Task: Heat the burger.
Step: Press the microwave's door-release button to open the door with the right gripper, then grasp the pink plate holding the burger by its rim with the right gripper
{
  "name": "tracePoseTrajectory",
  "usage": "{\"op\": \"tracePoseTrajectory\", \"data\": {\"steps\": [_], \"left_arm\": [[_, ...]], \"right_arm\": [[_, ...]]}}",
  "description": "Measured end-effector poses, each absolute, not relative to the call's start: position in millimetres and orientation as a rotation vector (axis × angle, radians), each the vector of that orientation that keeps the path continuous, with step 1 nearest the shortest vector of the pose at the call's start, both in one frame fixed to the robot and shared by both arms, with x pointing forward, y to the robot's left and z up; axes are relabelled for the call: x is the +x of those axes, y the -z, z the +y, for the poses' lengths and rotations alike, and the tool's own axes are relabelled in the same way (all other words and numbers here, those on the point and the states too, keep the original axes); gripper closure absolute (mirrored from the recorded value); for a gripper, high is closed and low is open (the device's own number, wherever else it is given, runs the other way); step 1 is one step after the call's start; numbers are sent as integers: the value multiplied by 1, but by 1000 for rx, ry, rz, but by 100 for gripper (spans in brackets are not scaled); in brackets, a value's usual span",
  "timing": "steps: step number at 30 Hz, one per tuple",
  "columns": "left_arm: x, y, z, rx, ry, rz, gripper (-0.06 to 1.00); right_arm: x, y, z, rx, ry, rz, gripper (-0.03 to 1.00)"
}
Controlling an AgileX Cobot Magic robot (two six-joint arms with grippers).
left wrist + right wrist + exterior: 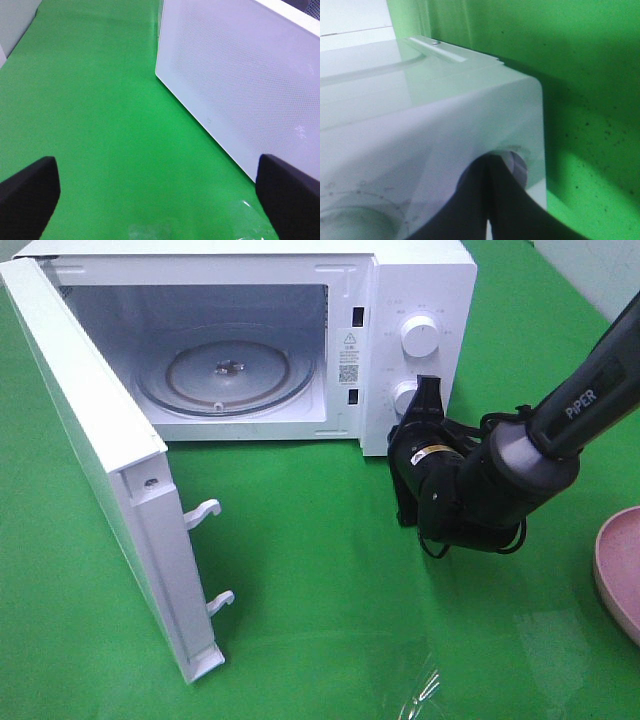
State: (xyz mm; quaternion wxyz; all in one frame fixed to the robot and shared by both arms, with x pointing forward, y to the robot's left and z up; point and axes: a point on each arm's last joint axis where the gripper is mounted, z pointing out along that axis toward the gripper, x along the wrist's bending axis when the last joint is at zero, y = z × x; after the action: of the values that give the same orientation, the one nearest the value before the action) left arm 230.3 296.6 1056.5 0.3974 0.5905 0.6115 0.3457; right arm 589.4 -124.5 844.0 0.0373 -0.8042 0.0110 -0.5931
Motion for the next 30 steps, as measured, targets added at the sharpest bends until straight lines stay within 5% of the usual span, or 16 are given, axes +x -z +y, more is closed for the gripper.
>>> {"op": "tracePoseTrajectory", "data": {"steps": [30], "left_arm": [[230, -1057, 297, 1496, -876, 1549, -4]], "right_arm": [[544, -891, -142, -2511, 1583, -336, 96]]}}
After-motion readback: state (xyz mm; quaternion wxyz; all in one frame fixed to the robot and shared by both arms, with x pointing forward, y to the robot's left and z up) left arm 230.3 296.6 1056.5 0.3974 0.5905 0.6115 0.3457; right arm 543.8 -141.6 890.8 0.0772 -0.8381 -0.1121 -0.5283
